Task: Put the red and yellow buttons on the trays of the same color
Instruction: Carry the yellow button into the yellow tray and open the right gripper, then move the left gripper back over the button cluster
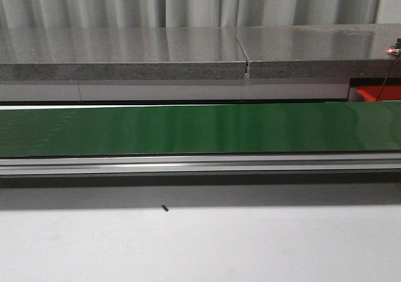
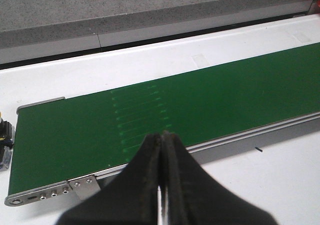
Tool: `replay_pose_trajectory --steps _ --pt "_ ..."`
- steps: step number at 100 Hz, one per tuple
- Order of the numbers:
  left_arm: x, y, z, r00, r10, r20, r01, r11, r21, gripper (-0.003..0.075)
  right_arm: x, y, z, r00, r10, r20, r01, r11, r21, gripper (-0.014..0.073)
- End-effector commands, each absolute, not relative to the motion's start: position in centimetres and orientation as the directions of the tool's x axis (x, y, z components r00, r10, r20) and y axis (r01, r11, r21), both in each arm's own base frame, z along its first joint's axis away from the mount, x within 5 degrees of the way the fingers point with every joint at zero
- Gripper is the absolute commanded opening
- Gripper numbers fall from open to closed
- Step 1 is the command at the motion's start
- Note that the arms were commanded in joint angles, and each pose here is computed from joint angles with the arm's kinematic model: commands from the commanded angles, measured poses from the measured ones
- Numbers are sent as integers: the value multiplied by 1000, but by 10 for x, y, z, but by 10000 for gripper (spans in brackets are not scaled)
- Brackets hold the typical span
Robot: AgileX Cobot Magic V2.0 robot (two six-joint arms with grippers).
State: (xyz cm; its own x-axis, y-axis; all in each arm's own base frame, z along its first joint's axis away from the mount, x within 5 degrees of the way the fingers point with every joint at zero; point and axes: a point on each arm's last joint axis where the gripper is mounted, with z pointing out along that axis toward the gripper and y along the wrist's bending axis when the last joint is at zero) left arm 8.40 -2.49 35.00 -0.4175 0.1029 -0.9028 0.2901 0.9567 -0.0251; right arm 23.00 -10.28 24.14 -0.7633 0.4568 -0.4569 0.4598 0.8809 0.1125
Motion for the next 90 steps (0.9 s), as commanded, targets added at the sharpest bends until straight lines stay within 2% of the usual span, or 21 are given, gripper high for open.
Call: replay_pose_trajectory --steps 1,12,19,20,21,29,34,61,90 --pt "86 -25 364 -339 69 -938 285 958 -33 -20 228 -94 268 -755 345 -558 367 927 76 526" --pt "86 -25 364 -339 69 -938 285 958 -33 -20 224 -77 281 -757 271 -594 293 954 62 384" --pt "86 -25 364 -339 69 -938 285 958 -33 -20 220 -66 289 -754 225 -617 247 968 51 238" --pt "86 -25 364 -339 69 -938 285 958 -33 -20 220 -63 291 -753 215 -622 237 970 49 188" --pt "86 -25 364 -339 69 -938 285 958 -33 -20 219 -62 292 -751 211 -626 232 971 48 188" --pt "86 -25 364 -339 69 -938 285 958 -33 -20 213 -49 302 -740 147 -657 173 985 24 5" --pt "86 -25 364 -339 69 -938 285 958 -33 -20 210 -41 308 -727 117 -677 141 990 20 -76" --pt "86 -25 364 -339 69 -938 285 958 -33 -20 190 -13 327 -661 5 -750 14 1000 -5 -66" --pt "86 -25 364 -339 69 -938 285 958 -33 -20 151 -6 313 -624 -9 -781 -4 1000 -8 -66"
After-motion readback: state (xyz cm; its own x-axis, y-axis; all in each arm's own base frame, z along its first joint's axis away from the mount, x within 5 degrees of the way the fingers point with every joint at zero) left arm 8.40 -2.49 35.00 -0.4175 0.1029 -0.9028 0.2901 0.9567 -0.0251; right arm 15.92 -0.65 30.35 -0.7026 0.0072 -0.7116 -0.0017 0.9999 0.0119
